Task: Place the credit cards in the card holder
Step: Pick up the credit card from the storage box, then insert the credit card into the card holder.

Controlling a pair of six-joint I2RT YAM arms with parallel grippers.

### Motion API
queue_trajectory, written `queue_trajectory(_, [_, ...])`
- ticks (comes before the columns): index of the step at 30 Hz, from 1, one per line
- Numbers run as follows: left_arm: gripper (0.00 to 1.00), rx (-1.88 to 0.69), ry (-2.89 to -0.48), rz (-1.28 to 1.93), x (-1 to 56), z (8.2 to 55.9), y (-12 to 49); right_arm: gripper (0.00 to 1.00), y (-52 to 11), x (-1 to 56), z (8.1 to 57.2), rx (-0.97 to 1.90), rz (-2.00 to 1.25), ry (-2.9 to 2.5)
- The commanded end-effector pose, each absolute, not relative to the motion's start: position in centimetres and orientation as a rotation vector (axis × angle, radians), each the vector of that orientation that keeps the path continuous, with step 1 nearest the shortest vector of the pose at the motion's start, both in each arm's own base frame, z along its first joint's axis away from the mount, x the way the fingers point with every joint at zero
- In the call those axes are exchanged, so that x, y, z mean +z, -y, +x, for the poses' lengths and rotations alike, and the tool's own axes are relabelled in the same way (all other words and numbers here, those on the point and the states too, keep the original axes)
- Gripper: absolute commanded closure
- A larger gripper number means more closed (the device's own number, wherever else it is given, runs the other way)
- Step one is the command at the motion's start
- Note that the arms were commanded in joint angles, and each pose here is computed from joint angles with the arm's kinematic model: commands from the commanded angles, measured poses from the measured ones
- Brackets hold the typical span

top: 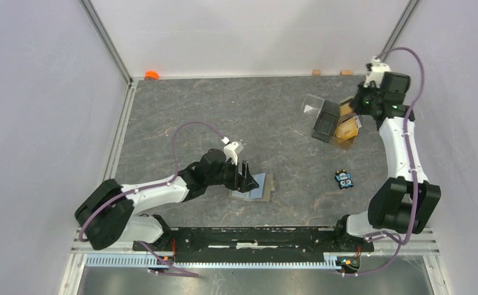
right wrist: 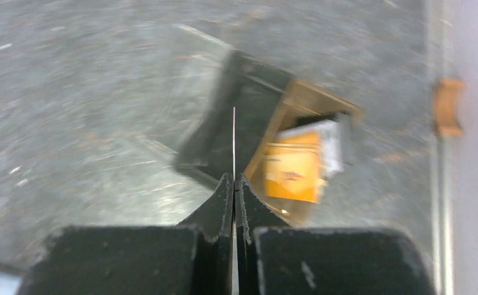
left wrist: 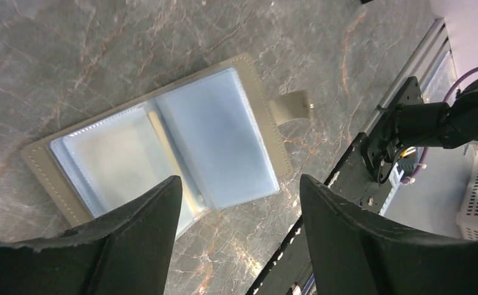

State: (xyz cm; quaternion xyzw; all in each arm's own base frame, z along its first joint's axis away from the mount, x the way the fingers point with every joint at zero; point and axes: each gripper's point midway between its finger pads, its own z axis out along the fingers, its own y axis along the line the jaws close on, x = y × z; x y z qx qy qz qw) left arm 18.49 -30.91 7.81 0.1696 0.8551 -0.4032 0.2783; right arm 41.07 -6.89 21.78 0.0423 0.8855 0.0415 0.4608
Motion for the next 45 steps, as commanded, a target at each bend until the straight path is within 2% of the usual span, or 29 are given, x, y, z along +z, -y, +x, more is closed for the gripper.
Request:
queue_trajectory(1, [0.20, -0.976, -2.165, 0.548, 11.3, 19.8, 30.1, 1.00, -2.7, 26.5, 40.2, 0.338, -0.166, -2.093])
queue_trajectory(7, [0.12, -0.903, -2.036, 0.646, 15.4, 19.8, 28.4, 1.00, -17.1, 25.5, 34.2, 0.744, -0.654, -2.098])
queue_trajectory(11, [0.07, -0.915, -1.960, 0.686, 17.3, 19.0, 27.7, 1.00, -23.0, 22.9, 28.6, 0.949, -0.905, -2.117])
queue_trajectory(17, [0.03, -0.924, -1.995, 0.681, 16.8, 18.4, 27.4, 1.00, -28.3, 20.9, 21.3, 1.220, -1.191, -2.066])
queue_trajectory(22, [0.05, -0.925, -2.026, 0.673, 16.4, 17.8, 26.9, 1.00, -30.0, 20.9, 18.7, 1.320, -1.311, -2.022])
queue_trajectory(24, [0.08, -0.933, -2.030, 0.666, 16.4, 17.6, 26.7, 1.00, -30.2, 20.9, 18.0, 1.348, -1.350, -2.007])
queue_trajectory(26, [0.15, -0.979, -2.021, 0.686, 16.6, 16.9, 27.0, 1.00, -30.4, 21.0, 17.6, 1.365, -1.366, -1.996])
queue_trajectory(34, [0.58, -1.183, -1.950, 0.731, 17.5, 14.3, 28.2, 0.99, -30.6, 21.4, 16.7, 1.415, -1.384, -1.974])
queue_trajectory(35, [0.64, -1.211, -1.933, 0.742, 17.8, 14.1, 28.4, 0.96, -30.6, 21.5, 16.7, 1.415, -1.382, -1.971])
queue_trajectory(36, [0.75, -1.230, -1.931, 0.748, 17.8, 13.9, 28.6, 0.91, -30.5, 21.6, 16.8, 1.409, -1.380, -1.971])
queue_trajectory(38, [0.94, -1.269, -1.926, 0.742, 17.8, 13.5, 28.8, 0.68, -30.6, 21.7, 17.4, 1.368, -1.353, -1.980])
queue_trajectory(39, [0.98, -1.284, -1.914, 0.730, 18.0, 13.5, 28.9, 0.58, -30.6, 21.8, 17.6, 1.351, -1.333, -1.986])
queue_trajectory(40, [0.98, -1.299, -1.905, 0.715, 18.1, 13.4, 28.9, 0.48, -30.6, 21.9, 17.8, 1.340, -1.308, -1.990])
queue_trajectory(43, [0.98, -1.308, -1.885, 0.616, 18.1, 14.0, 28.7, 0.28, -30.8, 22.7, 18.2, 1.361, -1.156, -1.996])
queue_trajectory(45, [0.98, -1.339, -1.847, 0.543, 18.8, 14.3, 28.6, 0.23, -30.9, 22.9, 18.9, 1.351, -1.023, -1.996])
